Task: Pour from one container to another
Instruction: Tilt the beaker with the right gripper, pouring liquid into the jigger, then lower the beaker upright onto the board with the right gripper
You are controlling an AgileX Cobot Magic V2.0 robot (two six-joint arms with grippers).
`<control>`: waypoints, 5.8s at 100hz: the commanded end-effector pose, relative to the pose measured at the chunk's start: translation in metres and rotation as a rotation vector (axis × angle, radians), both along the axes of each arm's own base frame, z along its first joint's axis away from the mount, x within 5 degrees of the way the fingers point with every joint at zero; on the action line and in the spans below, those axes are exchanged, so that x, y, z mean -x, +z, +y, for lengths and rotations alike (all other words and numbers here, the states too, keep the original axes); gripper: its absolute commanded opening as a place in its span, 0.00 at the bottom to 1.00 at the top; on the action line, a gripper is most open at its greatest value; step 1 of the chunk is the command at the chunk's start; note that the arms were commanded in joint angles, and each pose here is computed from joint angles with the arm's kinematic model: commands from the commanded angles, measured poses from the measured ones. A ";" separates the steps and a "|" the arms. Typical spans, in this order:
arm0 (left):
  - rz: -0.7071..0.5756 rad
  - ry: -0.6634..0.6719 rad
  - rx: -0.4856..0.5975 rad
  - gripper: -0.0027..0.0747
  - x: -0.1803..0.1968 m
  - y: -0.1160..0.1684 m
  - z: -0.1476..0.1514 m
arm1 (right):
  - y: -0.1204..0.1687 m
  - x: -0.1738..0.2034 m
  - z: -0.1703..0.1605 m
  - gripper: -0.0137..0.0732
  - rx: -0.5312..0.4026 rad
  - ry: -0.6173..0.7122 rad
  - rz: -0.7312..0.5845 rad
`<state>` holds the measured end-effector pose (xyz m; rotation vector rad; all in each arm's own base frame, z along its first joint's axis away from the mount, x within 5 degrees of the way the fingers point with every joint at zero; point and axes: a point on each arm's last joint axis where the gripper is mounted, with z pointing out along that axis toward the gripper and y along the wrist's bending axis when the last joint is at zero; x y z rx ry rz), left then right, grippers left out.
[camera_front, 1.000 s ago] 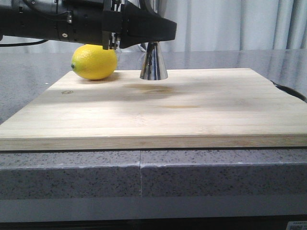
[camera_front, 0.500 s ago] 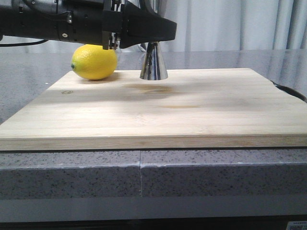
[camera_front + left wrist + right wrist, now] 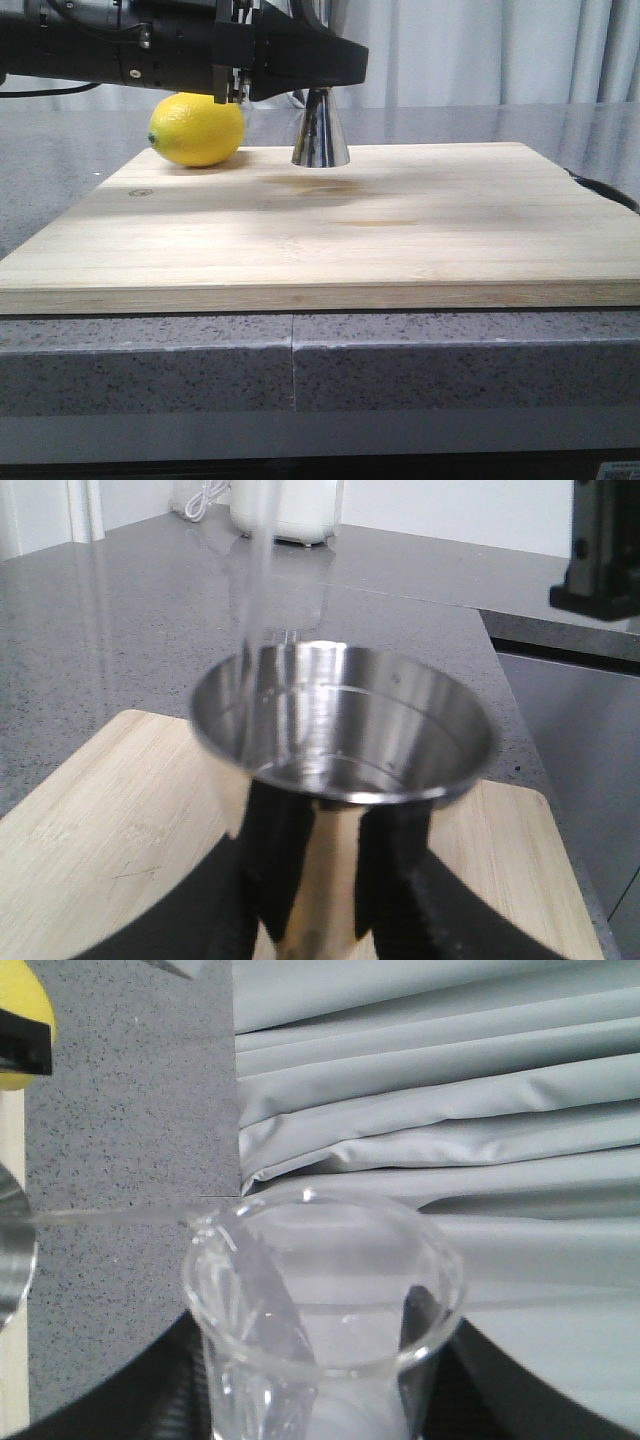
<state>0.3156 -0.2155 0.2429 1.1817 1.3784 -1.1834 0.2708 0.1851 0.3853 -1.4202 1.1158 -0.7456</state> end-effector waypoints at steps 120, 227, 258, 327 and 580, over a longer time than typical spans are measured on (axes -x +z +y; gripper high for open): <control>-0.050 -0.048 0.166 0.30 0.010 0.042 0.000 | 0.026 0.007 -0.003 0.48 0.061 0.034 -0.138; -0.050 -0.048 0.166 0.30 0.010 0.042 0.000 | 0.023 0.007 -0.004 0.48 -0.008 0.011 -0.081; -0.050 -0.048 0.166 0.30 0.010 0.042 0.000 | 0.024 -0.002 -0.033 0.48 -0.493 -0.181 0.151; -0.050 -0.048 0.166 0.30 0.010 0.042 0.000 | -0.051 -0.009 -0.115 0.48 -1.091 -0.320 0.459; -0.050 -0.048 0.166 0.30 0.010 0.042 0.000 | -0.077 -0.016 -0.157 0.86 -1.223 -0.275 0.707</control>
